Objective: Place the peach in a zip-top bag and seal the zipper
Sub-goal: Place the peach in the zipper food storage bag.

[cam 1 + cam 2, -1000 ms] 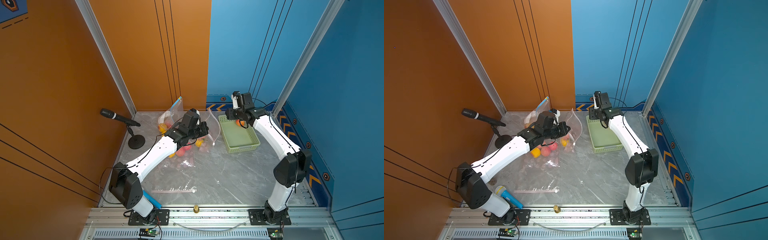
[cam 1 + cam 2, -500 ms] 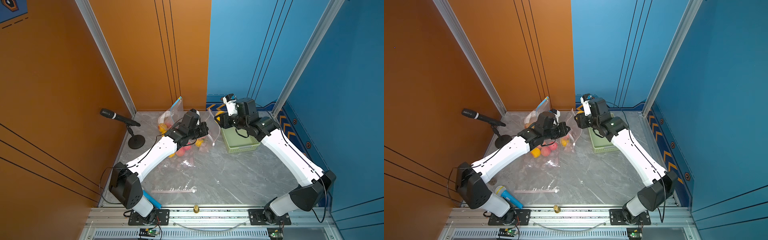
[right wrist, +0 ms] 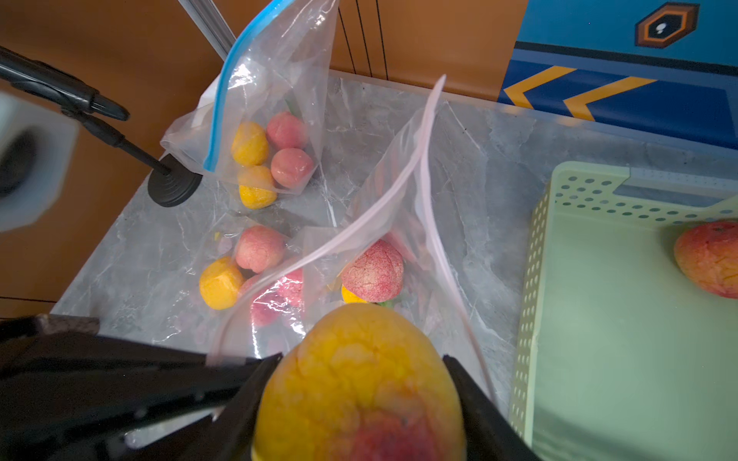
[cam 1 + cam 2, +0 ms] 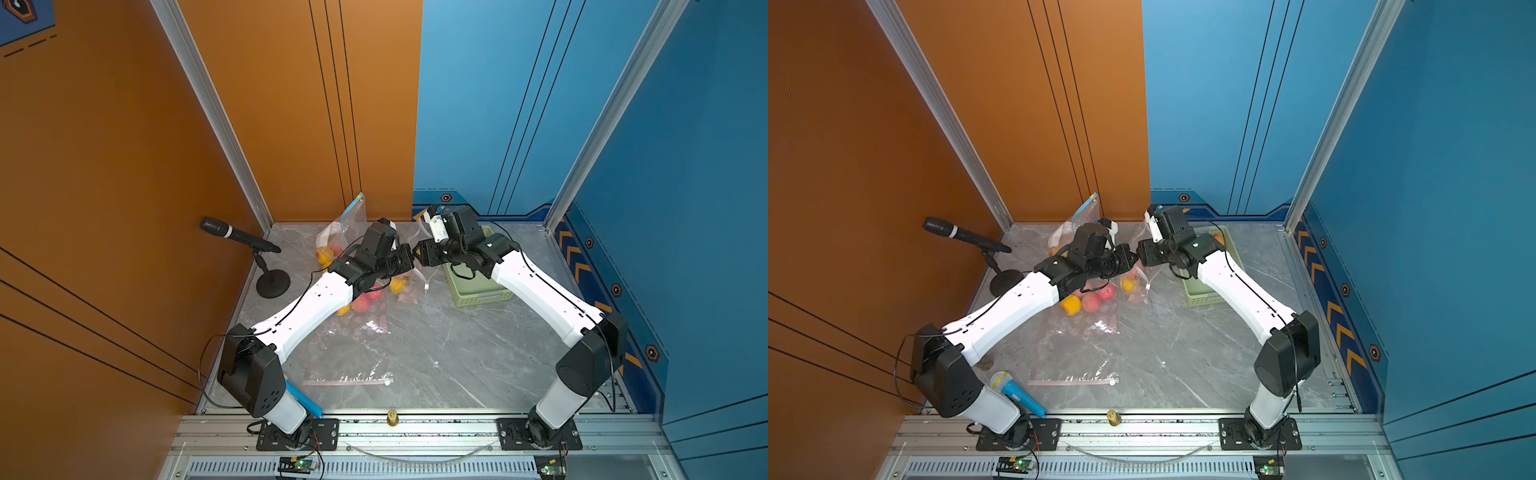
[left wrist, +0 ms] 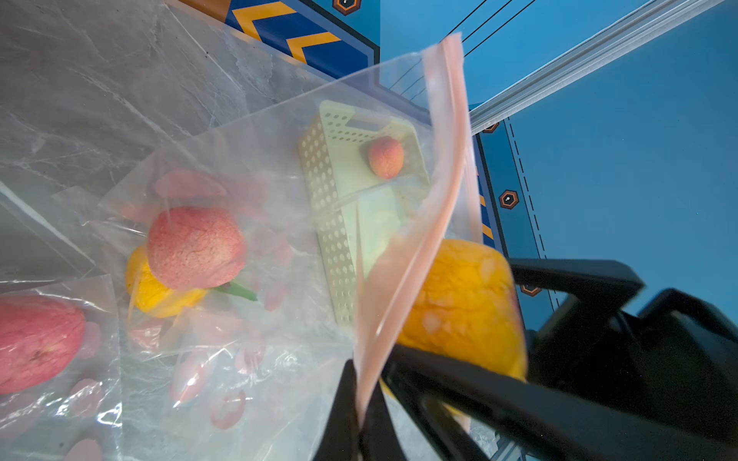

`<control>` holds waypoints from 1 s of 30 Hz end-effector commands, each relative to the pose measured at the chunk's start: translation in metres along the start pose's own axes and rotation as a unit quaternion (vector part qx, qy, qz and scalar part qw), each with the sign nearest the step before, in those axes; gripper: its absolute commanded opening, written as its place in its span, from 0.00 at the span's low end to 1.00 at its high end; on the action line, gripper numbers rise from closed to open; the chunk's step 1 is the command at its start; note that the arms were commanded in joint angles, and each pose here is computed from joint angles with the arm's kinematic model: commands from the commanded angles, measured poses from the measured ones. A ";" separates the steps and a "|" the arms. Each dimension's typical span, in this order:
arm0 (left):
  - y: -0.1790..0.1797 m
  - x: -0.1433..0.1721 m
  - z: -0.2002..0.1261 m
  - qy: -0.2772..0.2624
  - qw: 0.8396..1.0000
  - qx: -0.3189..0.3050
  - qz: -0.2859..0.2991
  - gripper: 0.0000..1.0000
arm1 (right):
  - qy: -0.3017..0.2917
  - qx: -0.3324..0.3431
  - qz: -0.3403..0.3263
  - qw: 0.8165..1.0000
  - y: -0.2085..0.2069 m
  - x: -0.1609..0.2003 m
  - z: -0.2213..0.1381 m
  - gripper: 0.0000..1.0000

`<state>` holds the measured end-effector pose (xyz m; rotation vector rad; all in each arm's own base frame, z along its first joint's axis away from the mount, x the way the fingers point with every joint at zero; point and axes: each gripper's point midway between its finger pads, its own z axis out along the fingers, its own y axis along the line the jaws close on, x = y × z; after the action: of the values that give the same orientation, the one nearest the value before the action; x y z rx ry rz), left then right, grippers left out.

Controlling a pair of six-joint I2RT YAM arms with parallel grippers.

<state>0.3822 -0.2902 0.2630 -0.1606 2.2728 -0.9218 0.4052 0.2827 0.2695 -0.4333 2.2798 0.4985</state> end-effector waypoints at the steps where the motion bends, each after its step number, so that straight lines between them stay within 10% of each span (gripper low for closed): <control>1: -0.013 -0.004 -0.010 -0.007 1.000 0.023 0.002 0.00 | -0.013 0.012 0.003 1.000 -0.001 -0.013 -0.002 0.70; 21: -0.030 -0.012 -0.021 -0.018 0.998 0.058 -0.015 0.00 | -0.056 0.024 0.007 0.998 -0.012 -0.041 -0.033 0.81; 30: -0.026 -0.012 -0.021 -0.017 0.999 0.050 -0.013 0.00 | -0.132 0.086 0.060 0.986 -0.079 -0.074 -0.095 0.81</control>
<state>0.3804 -0.2946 0.2822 -0.1805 2.2223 -1.0055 0.4333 0.2124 0.3407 -0.2291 2.1324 0.4264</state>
